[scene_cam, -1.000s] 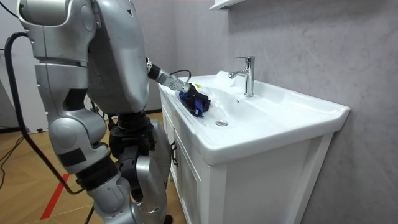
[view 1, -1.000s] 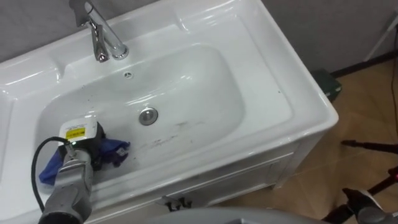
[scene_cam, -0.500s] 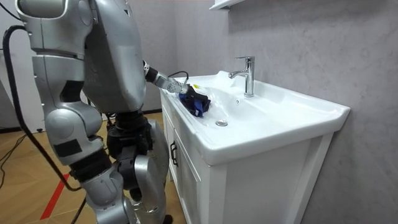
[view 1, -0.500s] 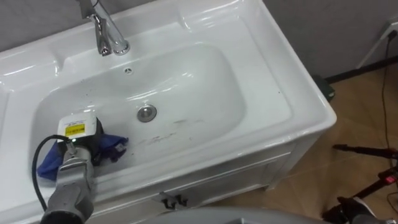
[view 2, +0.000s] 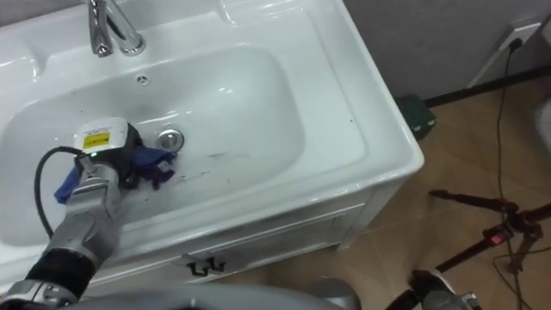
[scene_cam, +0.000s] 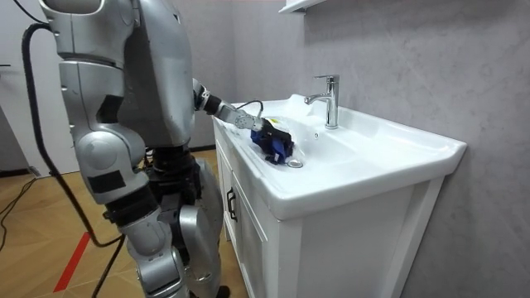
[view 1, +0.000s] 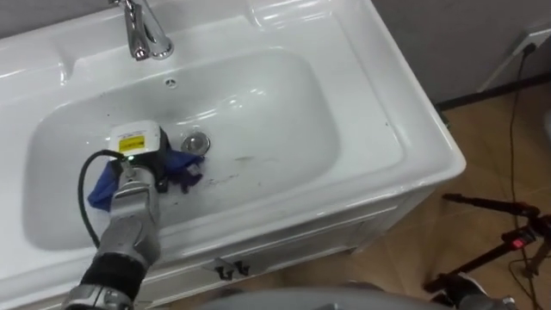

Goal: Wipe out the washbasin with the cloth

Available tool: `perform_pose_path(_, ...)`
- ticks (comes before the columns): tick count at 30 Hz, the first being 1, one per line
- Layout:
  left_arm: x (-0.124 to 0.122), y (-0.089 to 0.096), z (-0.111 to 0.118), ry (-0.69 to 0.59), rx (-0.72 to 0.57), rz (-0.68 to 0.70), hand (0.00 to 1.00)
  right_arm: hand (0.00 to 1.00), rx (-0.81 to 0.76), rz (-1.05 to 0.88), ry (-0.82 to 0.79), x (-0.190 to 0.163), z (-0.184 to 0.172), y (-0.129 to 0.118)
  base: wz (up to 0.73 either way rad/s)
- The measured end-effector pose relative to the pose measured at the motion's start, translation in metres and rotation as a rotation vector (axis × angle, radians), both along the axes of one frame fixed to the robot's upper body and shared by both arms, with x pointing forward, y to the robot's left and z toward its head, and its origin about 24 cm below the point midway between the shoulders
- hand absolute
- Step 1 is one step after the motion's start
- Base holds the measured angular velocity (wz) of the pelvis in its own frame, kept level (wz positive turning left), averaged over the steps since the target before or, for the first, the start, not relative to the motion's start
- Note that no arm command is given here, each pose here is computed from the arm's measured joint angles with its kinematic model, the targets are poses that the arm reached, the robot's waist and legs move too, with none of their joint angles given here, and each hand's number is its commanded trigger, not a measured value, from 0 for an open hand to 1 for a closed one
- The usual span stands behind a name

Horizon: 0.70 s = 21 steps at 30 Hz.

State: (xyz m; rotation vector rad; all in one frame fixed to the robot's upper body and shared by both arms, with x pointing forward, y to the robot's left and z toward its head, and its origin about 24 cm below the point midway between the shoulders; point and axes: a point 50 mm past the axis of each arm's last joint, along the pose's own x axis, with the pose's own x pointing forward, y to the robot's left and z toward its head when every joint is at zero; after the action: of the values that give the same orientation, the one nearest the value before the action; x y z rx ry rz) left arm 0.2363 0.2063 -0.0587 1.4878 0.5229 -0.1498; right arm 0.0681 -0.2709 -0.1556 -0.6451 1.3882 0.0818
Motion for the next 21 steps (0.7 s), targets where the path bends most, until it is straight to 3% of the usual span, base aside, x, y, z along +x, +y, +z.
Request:
perform_pose_path(10,0.034,-0.045,0.018,0.031,-0.11,-0.117,1.0,0.0,0.012,0.049,0.039,0.006,-0.004,0.01,0.13)
perform_pose_path(15,0.039,-0.055,0.024,0.037,-0.208,-0.115,1.0,0.0,0.023,0.07,0.067,0.003,-0.007,0.019,0.07)
perform_pose_path(21,0.042,-0.094,0.035,0.045,-0.273,-0.235,1.0,0.0,0.032,0.083,0.065,0.005,-0.008,0.023,0.03)
